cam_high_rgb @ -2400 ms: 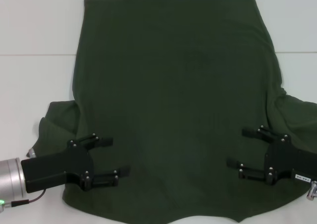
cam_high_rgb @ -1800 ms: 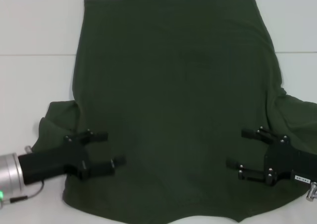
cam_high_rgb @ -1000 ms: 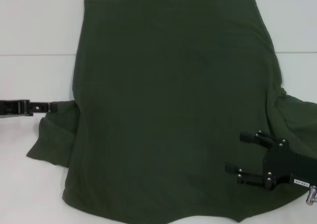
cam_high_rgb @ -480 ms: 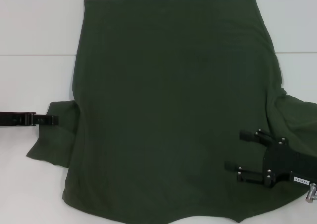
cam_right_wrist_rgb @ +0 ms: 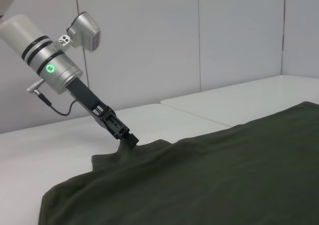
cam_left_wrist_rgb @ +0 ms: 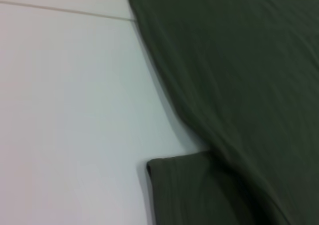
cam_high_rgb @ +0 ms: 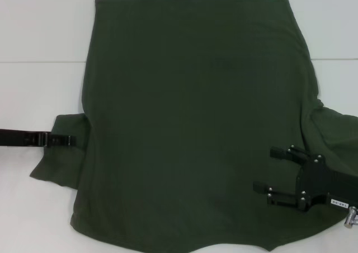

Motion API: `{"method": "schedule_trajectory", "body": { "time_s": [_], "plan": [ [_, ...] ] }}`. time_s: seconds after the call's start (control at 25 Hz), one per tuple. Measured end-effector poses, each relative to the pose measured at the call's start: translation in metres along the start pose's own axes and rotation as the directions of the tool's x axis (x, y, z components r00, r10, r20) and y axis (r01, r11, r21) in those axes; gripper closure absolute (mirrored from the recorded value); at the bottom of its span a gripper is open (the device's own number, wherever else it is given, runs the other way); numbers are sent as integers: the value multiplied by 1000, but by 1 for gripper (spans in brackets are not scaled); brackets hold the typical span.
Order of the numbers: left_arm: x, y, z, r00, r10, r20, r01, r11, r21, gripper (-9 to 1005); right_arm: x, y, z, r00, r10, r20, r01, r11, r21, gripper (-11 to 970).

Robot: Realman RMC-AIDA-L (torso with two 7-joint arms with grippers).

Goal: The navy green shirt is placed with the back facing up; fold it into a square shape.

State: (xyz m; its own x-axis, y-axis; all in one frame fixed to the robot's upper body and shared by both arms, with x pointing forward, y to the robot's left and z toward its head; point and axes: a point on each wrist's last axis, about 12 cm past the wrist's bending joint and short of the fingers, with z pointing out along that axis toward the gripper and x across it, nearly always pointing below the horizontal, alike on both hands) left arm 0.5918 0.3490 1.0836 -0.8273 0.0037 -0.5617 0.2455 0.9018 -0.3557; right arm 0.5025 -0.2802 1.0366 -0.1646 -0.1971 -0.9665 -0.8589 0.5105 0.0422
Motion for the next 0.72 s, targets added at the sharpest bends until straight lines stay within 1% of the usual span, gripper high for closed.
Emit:
{"method": "schedule_trajectory", "body": {
  "time_s": [0.4, 0.6, 0.72],
  "plan": [
    [-2, -5, 2, 999, 46, -15, -45, 999, 12, 148, 0, -1, 0, 1000, 1, -1, -1, 1000, 2, 37],
    [-2, -6, 3, 999, 52, -14, -52, 999, 5, 355, 0, -1, 0, 1000, 3, 1, -3, 1000, 3, 36],
    [-3, -6, 4, 998, 54, -11, -54, 999, 1, 561, -1, -1, 0, 1000, 3, 2, -3, 1000, 4, 36]
  ]
}}
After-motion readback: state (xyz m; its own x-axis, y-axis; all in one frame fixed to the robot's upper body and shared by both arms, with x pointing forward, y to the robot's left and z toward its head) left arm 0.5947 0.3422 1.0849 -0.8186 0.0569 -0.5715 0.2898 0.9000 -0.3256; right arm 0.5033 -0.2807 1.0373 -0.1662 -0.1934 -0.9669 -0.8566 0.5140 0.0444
